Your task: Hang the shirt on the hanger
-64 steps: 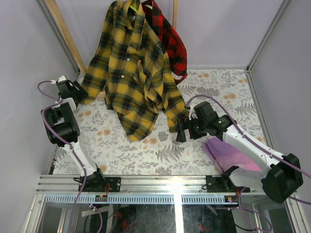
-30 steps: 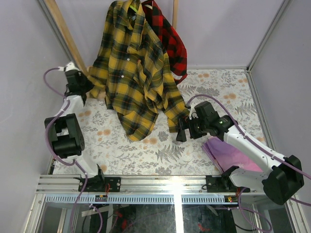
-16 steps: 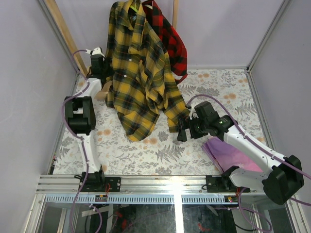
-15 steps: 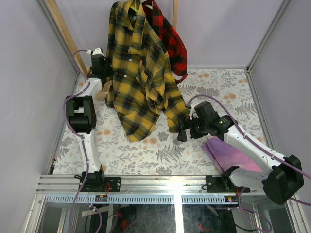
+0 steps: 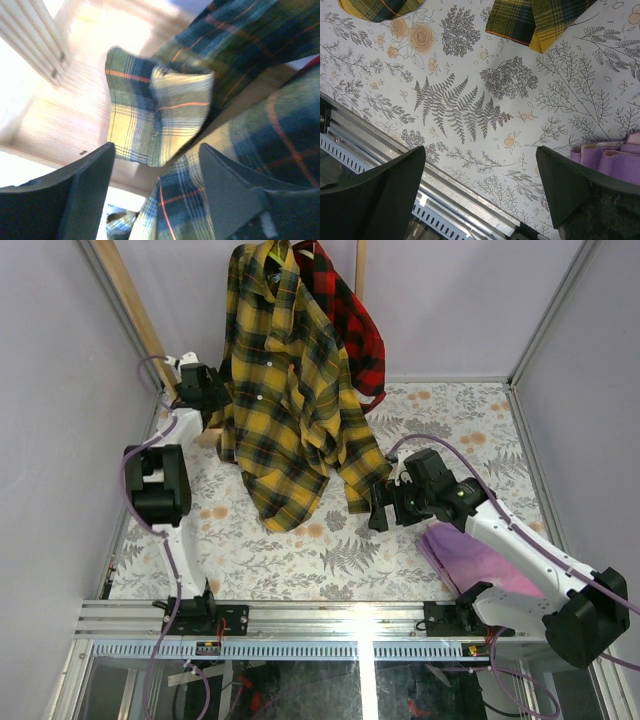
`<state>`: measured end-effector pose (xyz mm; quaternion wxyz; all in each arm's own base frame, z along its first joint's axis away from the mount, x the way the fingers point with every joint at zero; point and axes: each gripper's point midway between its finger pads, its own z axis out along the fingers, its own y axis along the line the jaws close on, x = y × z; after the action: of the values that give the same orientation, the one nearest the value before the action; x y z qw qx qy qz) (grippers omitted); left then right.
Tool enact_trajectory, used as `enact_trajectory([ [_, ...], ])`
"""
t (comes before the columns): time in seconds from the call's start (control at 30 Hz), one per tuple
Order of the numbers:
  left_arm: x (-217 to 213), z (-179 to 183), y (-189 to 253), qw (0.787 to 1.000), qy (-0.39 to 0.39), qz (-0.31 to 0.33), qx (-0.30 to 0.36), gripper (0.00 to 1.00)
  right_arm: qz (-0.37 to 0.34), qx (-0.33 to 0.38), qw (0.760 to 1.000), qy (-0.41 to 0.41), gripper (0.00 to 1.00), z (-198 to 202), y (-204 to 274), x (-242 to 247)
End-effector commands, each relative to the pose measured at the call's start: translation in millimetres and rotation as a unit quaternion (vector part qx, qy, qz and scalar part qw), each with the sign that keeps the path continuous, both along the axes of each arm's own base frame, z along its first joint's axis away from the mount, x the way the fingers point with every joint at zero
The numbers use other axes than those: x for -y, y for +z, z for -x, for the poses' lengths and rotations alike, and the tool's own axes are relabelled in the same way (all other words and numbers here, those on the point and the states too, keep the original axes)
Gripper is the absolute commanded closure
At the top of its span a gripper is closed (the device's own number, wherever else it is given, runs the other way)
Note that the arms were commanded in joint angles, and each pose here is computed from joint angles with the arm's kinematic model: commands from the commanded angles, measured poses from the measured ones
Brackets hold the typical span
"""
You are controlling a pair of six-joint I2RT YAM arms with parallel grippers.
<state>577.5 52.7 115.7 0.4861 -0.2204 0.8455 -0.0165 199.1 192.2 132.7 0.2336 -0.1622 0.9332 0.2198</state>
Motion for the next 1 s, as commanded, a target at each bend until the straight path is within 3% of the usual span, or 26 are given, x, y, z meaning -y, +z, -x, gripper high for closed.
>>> enact_trajectory([
  [0.0,-9.4,15.5,90.8,0.994,0.03,-0.011,0.102,0.28,-0.009,0.027,1.0,-0.011,0.01,-2.1,17.2,3.2],
  [0.23,-0.3,74.9,115.3,0.994,0.05,0.025,0.093,0.12,-0.015,0.047,0.999,-0.02,0.0,-3.1,26.0,6.8],
  [0.43,58.2,134.6,96.7,0.996,0.011,0.077,0.035,0.0,-0.029,0.047,0.998,-0.012,0.01,-4.3,30.2,0.0],
  [0.6,135.6,187.6,67.9,0.992,-0.041,0.12,0.005,0.0,-0.032,0.041,0.999,-0.005,0.01,-4.2,25.9,-3.6],
  [0.73,157.8,224.9,28.8,0.995,-0.021,0.098,-0.025,0.0,-0.037,0.035,0.999,-0.001,0.01,-3.7,24.8,-6.6],
  [0.97,174.9,236.4,-28.7,0.995,-0.005,0.071,-0.076,0.0,-0.042,0.027,0.999,0.004,0.01,-2.3,24.5,-9.7],
])
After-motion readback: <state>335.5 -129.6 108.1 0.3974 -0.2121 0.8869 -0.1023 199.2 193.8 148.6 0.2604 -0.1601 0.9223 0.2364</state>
